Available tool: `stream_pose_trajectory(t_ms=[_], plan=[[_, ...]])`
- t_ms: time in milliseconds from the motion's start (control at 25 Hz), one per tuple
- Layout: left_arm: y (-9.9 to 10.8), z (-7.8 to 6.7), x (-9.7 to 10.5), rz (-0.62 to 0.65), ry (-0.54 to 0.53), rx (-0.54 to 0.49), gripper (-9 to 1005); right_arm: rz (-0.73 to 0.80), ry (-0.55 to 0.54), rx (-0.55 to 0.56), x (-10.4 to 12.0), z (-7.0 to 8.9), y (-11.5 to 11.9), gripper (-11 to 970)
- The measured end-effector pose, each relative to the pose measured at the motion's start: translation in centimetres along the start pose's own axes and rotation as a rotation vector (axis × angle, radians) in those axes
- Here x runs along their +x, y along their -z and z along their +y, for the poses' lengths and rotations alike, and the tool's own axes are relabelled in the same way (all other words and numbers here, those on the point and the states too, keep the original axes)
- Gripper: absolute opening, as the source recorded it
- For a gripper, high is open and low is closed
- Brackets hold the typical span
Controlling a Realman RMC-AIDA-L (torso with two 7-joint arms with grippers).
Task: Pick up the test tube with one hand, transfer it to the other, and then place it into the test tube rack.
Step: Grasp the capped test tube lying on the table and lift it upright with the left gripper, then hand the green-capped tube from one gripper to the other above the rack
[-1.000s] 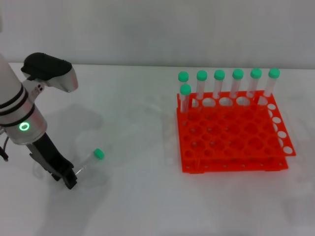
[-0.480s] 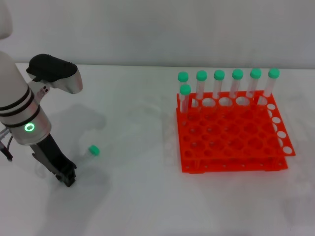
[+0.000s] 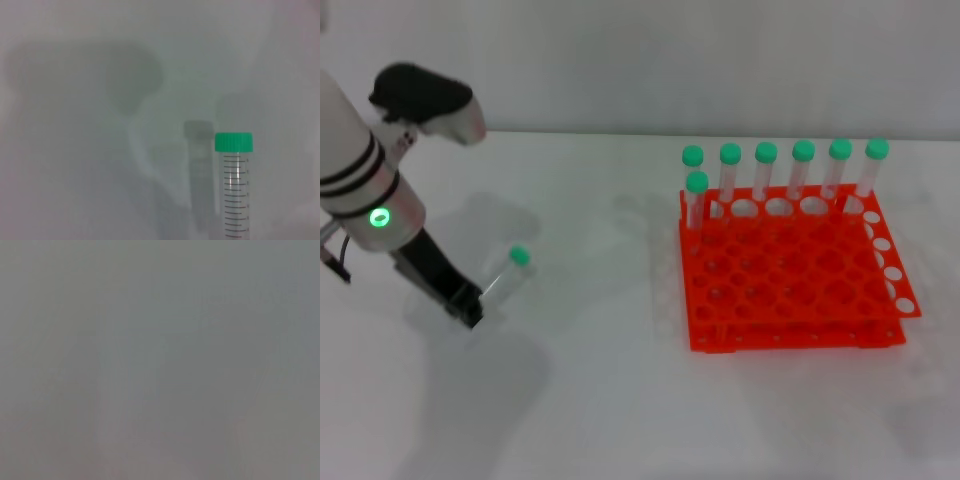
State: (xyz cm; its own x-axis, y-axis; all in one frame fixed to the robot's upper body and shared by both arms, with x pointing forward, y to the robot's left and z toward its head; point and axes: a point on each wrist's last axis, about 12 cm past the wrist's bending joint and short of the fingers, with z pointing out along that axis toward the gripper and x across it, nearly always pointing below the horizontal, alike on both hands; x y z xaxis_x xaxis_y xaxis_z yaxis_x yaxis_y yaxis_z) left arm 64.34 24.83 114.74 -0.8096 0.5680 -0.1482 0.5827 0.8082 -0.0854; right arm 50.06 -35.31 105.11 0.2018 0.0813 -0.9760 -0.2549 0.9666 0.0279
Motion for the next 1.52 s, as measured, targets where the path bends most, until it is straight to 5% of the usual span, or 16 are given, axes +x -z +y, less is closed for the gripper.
stream_pose_trajectory(t_ms=[440,640,840,1160,1360,1520], plan=[[1.8,-0.9,-2.5,-0.338,-0.254,0.134,193,0.062,-0.111,-0.208,-0.4,0.9,-0.8,872],[2.7,-1.9,-1.8,-0.471,-0.503,0.238,193,0.111,-0.206,-0.355,-1.2,1.2,-1.4,872],[3.1,-2.4,-1.3,-0.516,-0.608,0.284,194,0.124,-0.314,-0.467,-2.0,1.9,-2.0,872],[4.1,-3.7,-1.7,-0.562,-0.738,0.316,194,0.175,-0.421,-0.662,-1.9,5.6,-4.0,873],[4.9,-4.9,-2.9,-0.584,-0.806,0.334,195,0.203,-0.439,-0.727,-1.1,8.5,-5.2,873],[5.2,-5.5,-3.6,-0.603,-0.832,0.342,195,0.209,-0.432,-0.747,-0.9,9.5,-5.5,873]])
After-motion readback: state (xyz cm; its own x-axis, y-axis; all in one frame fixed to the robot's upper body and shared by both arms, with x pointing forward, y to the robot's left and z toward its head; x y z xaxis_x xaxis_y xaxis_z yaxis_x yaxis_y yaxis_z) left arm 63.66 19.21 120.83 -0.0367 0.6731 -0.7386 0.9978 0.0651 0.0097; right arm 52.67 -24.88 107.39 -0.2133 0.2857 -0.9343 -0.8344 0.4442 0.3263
